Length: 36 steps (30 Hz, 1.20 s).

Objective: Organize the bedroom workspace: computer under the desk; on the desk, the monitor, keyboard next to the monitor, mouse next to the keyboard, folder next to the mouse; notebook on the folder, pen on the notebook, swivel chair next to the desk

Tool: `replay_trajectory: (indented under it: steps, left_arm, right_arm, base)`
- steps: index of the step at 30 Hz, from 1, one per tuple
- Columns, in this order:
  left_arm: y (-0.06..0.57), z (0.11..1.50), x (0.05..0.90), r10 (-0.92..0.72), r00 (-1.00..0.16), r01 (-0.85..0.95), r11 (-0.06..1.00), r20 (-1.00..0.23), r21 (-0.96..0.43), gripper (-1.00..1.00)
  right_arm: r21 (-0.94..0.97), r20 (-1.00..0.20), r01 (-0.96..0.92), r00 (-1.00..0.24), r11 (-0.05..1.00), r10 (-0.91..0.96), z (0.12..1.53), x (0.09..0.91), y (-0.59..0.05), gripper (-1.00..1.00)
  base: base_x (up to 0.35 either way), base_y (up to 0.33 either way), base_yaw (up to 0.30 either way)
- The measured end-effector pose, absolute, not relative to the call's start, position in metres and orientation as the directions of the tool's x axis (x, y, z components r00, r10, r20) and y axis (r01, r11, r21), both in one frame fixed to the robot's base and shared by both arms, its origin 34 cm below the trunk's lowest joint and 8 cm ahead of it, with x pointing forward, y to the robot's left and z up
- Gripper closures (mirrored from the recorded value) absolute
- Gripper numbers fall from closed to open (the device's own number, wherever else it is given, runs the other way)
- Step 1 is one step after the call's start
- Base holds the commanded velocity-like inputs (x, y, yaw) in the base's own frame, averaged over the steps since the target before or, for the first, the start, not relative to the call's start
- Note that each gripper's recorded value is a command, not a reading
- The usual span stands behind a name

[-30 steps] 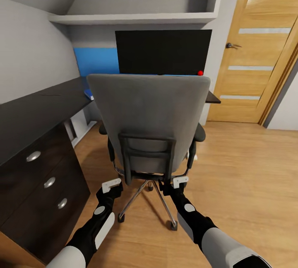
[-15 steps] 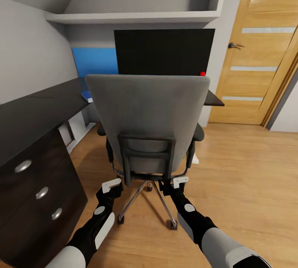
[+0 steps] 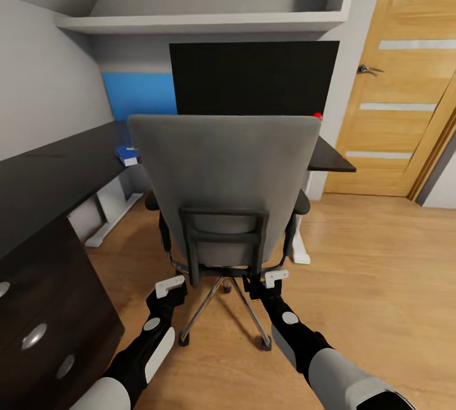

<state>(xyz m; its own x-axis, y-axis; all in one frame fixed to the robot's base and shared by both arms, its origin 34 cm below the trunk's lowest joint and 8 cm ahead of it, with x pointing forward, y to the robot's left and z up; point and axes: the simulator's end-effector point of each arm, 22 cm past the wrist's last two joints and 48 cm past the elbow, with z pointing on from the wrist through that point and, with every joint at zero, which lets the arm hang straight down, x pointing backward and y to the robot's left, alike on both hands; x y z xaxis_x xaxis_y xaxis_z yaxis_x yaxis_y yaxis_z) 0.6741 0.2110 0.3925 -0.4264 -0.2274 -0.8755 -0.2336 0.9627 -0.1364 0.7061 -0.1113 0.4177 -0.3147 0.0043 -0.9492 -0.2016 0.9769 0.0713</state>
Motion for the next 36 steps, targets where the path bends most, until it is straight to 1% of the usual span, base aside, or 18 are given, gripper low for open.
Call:
replay_trajectory:
  steps: [29,32,36]
  left_arm:
    - [0.2113,0.3919,0.6738,-0.228,-0.428,-0.235,0.963,-0.875,-0.136,-1.00]
    - [0.2111,0.3917,0.6738,-0.228,-0.428,-0.235,0.963,-0.874,-0.136,-1.00]
    - [0.2105,0.3916,0.6739,-0.228,-0.429,-0.233,0.963,-0.874,-0.137,-1.00]
  right_arm:
    - [0.071,-0.949,-0.201,-0.315,0.977,0.005,0.4177,0.7062,-0.1116,-1.00]
    - [0.071,-0.949,-0.202,-0.314,0.977,0.004,0.4179,0.7064,-0.1115,-1.00]
    - [0.071,-0.949,-0.202,-0.314,0.977,0.004,0.4179,0.7065,-0.1111,-1.00]
  base:
    - [0.321,0.000,0.000]
    - [0.218,0.000,0.000]
    - [0.062,0.000,0.000]
